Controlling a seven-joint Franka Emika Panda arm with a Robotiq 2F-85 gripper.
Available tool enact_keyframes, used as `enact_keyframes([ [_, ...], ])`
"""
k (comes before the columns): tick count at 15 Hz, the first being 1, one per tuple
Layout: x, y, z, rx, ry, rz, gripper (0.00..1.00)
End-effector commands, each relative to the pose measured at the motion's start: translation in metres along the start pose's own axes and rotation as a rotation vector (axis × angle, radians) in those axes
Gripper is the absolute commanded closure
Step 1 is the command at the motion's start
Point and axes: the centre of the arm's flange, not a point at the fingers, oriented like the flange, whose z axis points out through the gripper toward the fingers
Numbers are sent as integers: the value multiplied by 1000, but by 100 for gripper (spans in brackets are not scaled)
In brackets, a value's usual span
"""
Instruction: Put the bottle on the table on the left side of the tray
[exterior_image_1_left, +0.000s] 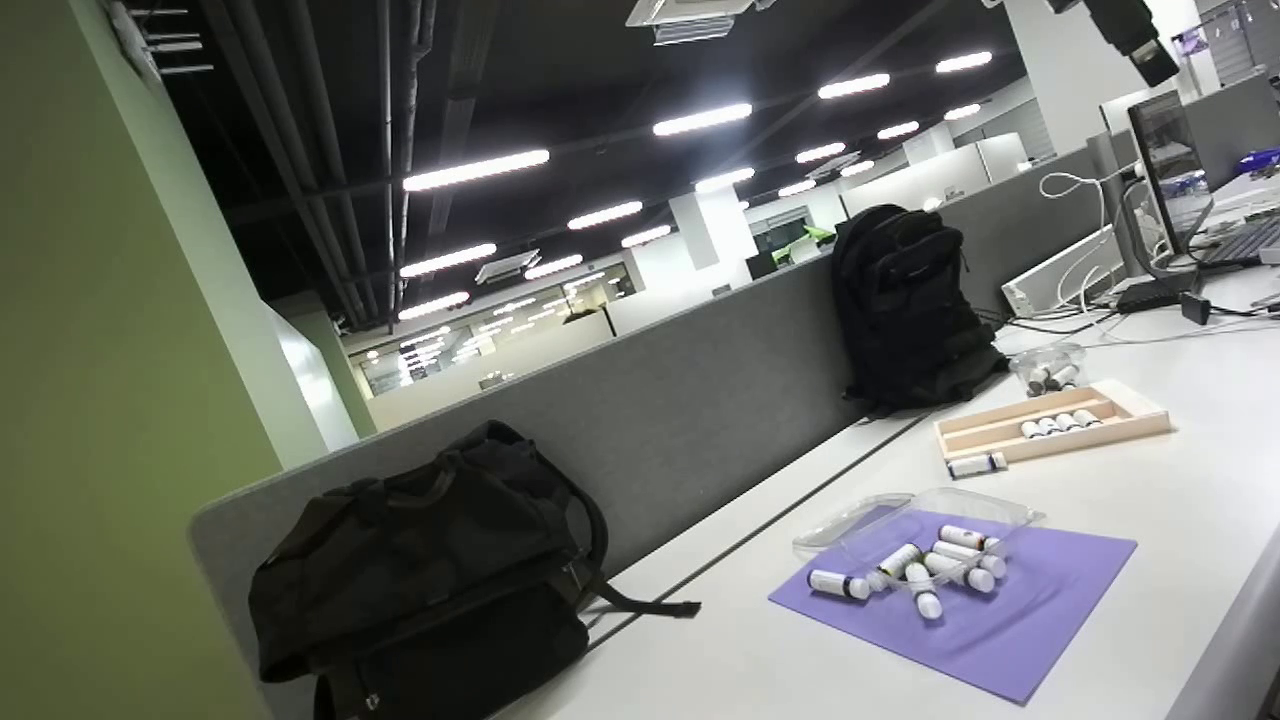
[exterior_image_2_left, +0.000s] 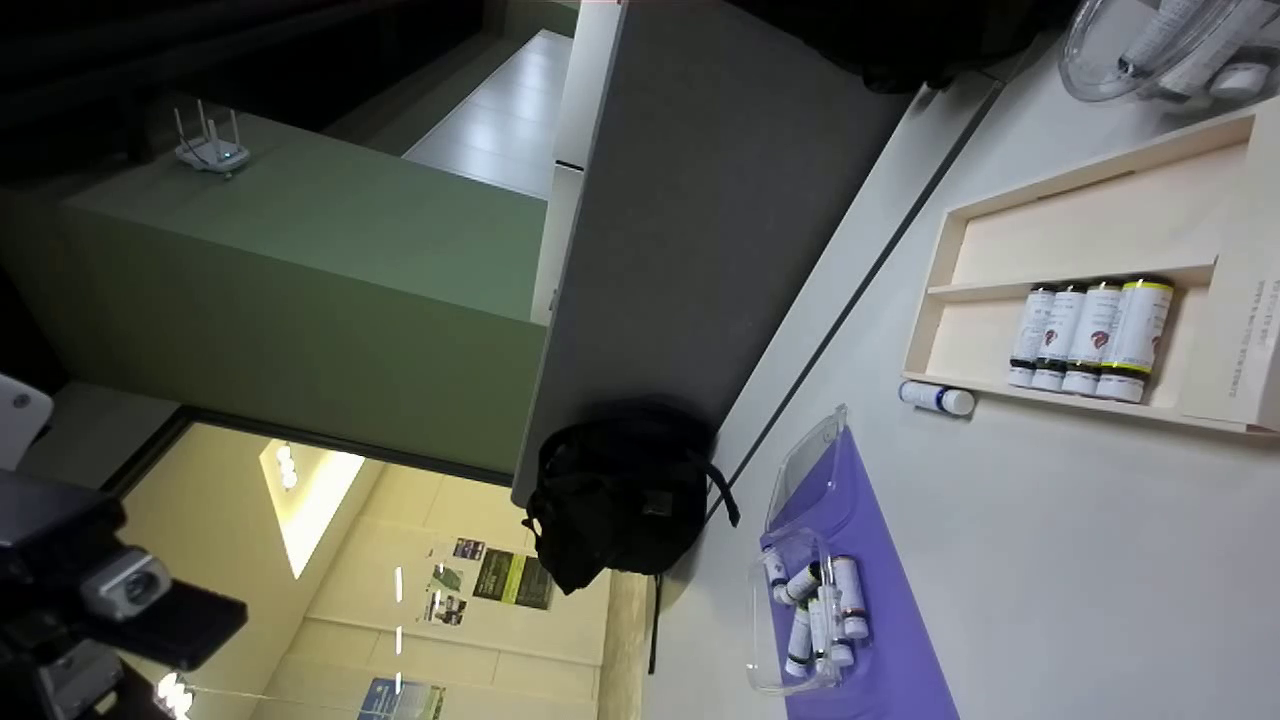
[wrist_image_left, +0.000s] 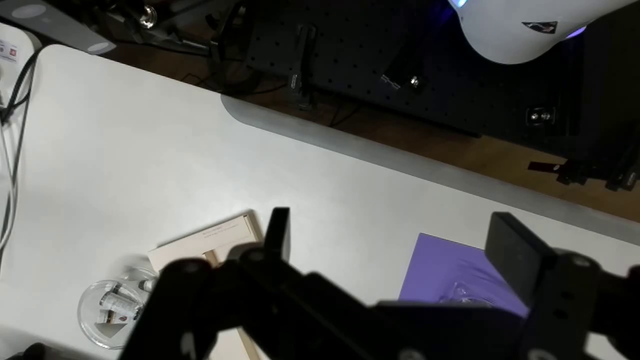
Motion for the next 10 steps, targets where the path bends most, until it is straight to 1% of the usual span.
enact_keyframes([
  [1,0,0,0,0,0,0,0],
  [2,0,0,0,0,0,0,0],
  [4,14,5,2,-8,52,-108,0],
  [5,23,10,-1,0,84,-173,0],
  [8,57,26,6,1,135,-287,0],
  [10,85,40,19,7,131,-328,0],
])
